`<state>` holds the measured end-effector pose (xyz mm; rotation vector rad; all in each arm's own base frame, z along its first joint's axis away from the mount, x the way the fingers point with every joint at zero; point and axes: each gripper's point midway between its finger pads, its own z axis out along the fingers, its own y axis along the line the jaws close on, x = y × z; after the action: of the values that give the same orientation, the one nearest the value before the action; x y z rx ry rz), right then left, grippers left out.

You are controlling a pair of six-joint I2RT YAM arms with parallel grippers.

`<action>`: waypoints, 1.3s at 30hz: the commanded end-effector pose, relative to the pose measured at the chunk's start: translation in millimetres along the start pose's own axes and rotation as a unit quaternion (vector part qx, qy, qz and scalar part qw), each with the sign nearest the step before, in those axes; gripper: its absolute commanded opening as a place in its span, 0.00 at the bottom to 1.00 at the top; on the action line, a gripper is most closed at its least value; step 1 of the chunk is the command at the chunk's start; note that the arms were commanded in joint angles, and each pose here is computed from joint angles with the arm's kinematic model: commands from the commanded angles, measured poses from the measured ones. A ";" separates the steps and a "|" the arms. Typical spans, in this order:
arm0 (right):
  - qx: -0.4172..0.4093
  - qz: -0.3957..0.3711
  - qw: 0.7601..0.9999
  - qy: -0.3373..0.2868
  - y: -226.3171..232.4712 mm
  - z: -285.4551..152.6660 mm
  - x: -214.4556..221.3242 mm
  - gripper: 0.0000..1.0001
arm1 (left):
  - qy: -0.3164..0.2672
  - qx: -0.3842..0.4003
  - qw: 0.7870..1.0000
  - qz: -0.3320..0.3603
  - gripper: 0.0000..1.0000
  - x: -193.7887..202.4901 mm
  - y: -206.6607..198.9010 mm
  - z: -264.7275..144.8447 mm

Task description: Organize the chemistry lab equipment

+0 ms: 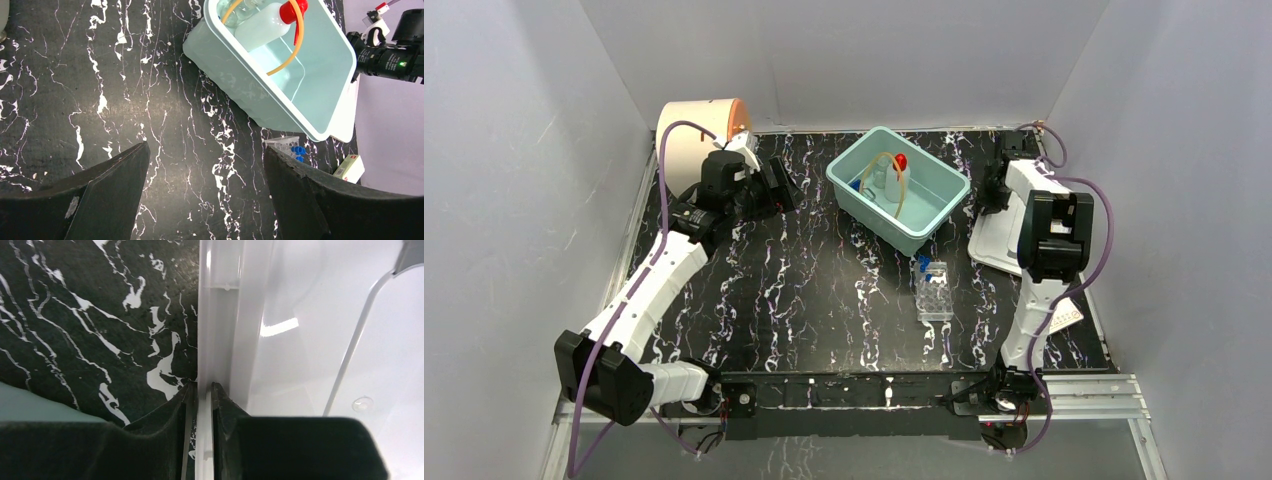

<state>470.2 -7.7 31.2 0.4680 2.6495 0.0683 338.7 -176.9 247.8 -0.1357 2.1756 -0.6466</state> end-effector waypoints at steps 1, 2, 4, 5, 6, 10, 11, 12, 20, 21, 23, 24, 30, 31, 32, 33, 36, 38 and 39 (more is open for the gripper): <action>0.003 -0.006 1.000 -0.005 1.4 -0.6 -9.9 0.28 | -0.021 0.009 1.000 0.004 0.83 -13.2 -8.3 -13.9; 0.004 -0.008 1.000 -0.004 1.4 0.6 -9.1 0.28 | -0.022 0.009 1.000 0.004 0.83 -13.9 -8.5 -14.1; 0.009 -0.011 1.000 -0.002 0.4 2.2 -8.1 0.28 | -0.023 0.008 1.000 0.004 0.83 -14.5 -8.5 -13.9; 0.011 -0.012 1.000 -0.003 0.2 2.5 -8.2 0.28 | -0.022 0.008 1.000 0.004 0.83 -14.4 -8.0 -13.9; 0.012 -0.016 1.000 -0.004 0.3 2.6 -8.5 0.27 | -0.023 0.008 1.000 0.004 0.83 -14.8 -8.4 -13.8; 0.023 -0.032 0.999 -0.026 1.7 -4.6 -17.5 0.08 | -0.023 0.008 1.000 0.004 0.83 -15.4 -8.7 -13.1; 0.026 -0.035 0.998 -0.034 2.1 -8.0 -21.4 0.05 | -0.023 0.008 1.000 0.004 0.83 -15.6 -9.1 -13.0; 0.028 -0.037 0.998 -0.042 3.5 -12.4 -25.7 0.00 | -0.023 0.007 1.000 0.004 0.83 -15.6 -8.6 -12.6; 0.044 -0.063 0.989 -0.125 22.2 -73.8 -61.7 0.00 | -0.025 0.010 1.000 0.003 0.84 -17.8 -10.4 -11.7; 0.044 -0.066 0.988 -0.133 24.1 -80.2 -64.2 0.00 | -0.026 0.009 1.000 0.003 0.84 -18.5 -10.2 -11.9; 0.043 -0.067 0.984 -0.161 26.7 -101.7 -73.3 0.00 | -0.026 0.011 1.000 0.002 0.84 -18.8 -10.8 -11.2; 0.043 -0.068 0.982 -0.173 27.8 -110.9 -76.4 0.00 | -0.024 0.012 1.000 0.002 0.84 -17.9 -11.1 -10.6; 0.065 -0.076 0.968 -0.232 16.9 -167.0 -91.6 0.00 | -0.021 0.017 1.000 0.000 0.84 -17.6 -13.6 -8.0; 0.064 -0.078 0.965 -0.242 16.2 -177.3 -93.4 0.00 | -0.022 0.016 1.000 -0.001 0.84 -18.1 -13.0 -7.8; 0.060 -0.079 0.963 -0.252 16.8 -187.3 -95.2 0.00 | -0.021 0.018 1.000 -0.003 0.84 -17.6 -14.0 -7.7; 0.053 -0.080 0.961 -0.261 18.5 -196.0 -96.4 0.00 | -0.021 0.020 1.000 -0.004 0.84 -17.6 -14.7 -7.2; 0.010 -0.080 0.955 -0.284 31.6 -222.5 -99.7 0.00 | -0.013 0.025 1.000 -0.012 0.84 -16.4 -17.2 -4.1; -0.033 -0.083 0.952 -0.294 45.5 -239.3 -100.4 0.00 | -0.008 0.031 0.999 -0.017 0.84 -16.4 -20.7 -2.7; -0.055 -0.085 0.949 -0.299 52.9 -248.0 -100.3 0.00 | -0.007 0.035 0.999 -0.020 0.84 -17.2 -22.4 -2.6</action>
<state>460.8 -2.6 235.5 0.2443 2.2281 -0.1304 340.7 -180.1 250.5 -0.1534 2.1787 -0.6674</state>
